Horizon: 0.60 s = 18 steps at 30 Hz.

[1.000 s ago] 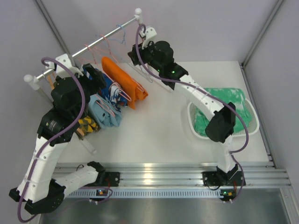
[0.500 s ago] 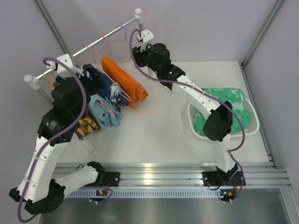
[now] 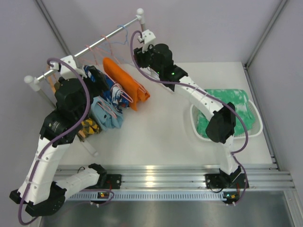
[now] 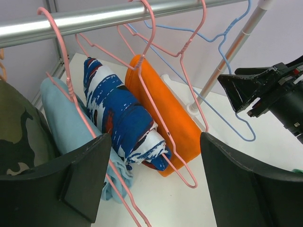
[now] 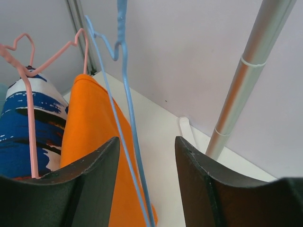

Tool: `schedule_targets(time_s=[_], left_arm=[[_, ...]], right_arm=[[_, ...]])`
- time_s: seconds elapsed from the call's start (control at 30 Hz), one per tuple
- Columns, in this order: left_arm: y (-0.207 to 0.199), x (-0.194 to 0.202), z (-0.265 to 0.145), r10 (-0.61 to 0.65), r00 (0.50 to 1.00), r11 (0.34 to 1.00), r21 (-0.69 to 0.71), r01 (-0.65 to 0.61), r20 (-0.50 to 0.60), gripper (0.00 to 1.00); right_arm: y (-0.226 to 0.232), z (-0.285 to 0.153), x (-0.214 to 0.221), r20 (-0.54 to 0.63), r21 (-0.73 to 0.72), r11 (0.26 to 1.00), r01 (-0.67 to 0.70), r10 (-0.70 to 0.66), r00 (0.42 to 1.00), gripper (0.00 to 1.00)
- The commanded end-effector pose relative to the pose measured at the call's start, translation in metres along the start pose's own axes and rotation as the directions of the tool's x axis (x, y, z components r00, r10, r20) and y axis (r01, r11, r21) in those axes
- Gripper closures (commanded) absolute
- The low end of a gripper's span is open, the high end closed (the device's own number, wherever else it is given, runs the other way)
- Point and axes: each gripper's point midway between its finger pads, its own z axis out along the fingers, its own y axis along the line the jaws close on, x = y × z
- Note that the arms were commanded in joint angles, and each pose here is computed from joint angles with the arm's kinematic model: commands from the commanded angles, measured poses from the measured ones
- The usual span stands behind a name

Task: Remove the trousers from the hanger
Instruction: Place the hanger at the clothesline.

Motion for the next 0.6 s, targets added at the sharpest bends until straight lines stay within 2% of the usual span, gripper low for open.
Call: schedule_targets(time_s=[0.0, 0.03, 0.3, 0.57], left_arm=[[0.0, -0.002, 0.002, 0.017, 1.0, 1.0, 0.002, -0.017, 0.01, 0.19], [-0.001, -0.001, 0.002, 0.018, 1.0, 1.0, 0.005, -0.018, 0.008, 0.19], [0.001, -0.002, 0.002, 0.023, 1.0, 1.0, -0.002, -0.023, 0.011, 0.19], [0.0, -0.003, 0.003, 0.024, 1.0, 1.0, -0.004, -0.024, 0.02, 0.19]], right_arm=[[0.007, 0.004, -0.014, 0.037, -0.048, 0.999, -0.017, 0.019, 0.999, 0.5], [0.012, 0.005, -0.01, 0.03, -0.074, 0.997, -0.024, 0.026, 0.999, 0.5], [0.004, 0.007, -0.003, 0.014, -0.051, 0.998, -0.035, 0.036, 0.999, 0.75], [-0.026, 0.008, -0.016, 0.05, -0.029, 0.989, -0.147, 0.148, 0.988, 0.82]])
